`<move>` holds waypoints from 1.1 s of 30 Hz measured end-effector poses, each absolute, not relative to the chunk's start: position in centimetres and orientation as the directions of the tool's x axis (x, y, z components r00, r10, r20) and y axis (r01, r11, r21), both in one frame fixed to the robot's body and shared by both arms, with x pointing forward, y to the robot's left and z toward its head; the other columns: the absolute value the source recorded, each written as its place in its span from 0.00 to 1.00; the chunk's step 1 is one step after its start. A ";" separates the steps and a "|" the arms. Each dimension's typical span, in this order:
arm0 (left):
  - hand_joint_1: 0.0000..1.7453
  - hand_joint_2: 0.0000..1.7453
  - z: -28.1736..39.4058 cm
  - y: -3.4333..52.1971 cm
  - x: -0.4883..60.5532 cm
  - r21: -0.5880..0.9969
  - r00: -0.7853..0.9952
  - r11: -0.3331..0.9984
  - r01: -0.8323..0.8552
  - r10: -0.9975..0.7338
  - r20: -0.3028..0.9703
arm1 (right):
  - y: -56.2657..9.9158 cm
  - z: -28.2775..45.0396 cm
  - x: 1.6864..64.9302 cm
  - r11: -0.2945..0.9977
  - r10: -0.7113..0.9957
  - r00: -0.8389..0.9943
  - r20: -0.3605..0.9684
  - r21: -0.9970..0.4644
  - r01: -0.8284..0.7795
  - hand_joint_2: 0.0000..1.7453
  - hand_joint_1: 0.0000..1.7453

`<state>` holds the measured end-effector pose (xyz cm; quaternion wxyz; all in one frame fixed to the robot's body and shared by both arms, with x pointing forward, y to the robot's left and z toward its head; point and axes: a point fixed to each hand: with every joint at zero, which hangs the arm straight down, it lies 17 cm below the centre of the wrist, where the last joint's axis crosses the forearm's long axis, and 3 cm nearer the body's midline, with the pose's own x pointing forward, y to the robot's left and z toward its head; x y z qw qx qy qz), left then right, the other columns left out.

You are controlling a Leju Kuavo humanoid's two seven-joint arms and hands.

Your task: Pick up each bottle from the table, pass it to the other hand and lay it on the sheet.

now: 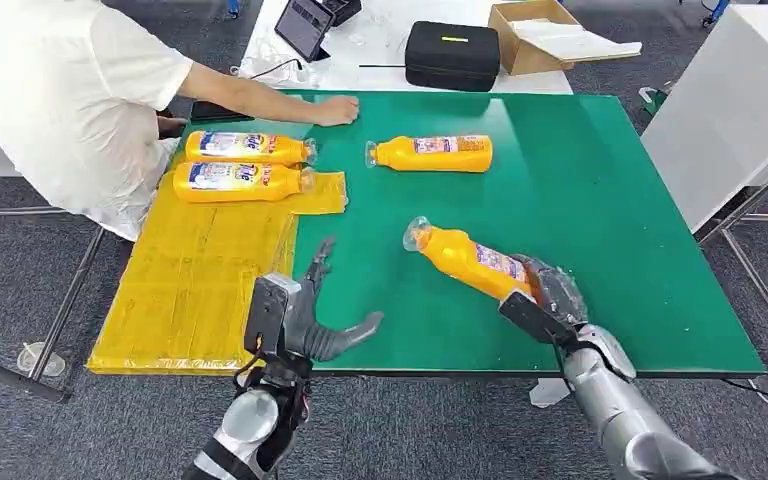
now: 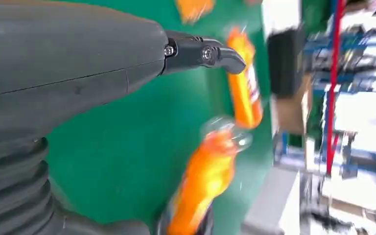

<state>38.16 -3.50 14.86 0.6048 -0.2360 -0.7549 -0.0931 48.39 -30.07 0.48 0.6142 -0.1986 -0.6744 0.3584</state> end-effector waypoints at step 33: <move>0.00 1.00 12.2 -3.9 35.7 -0.384 0.008 0.753 0.534 0.450 0.893 | -7.9 7.8 40.8 0.756 0.299 -0.484 0.823 -0.513 -0.407 1.00 1.00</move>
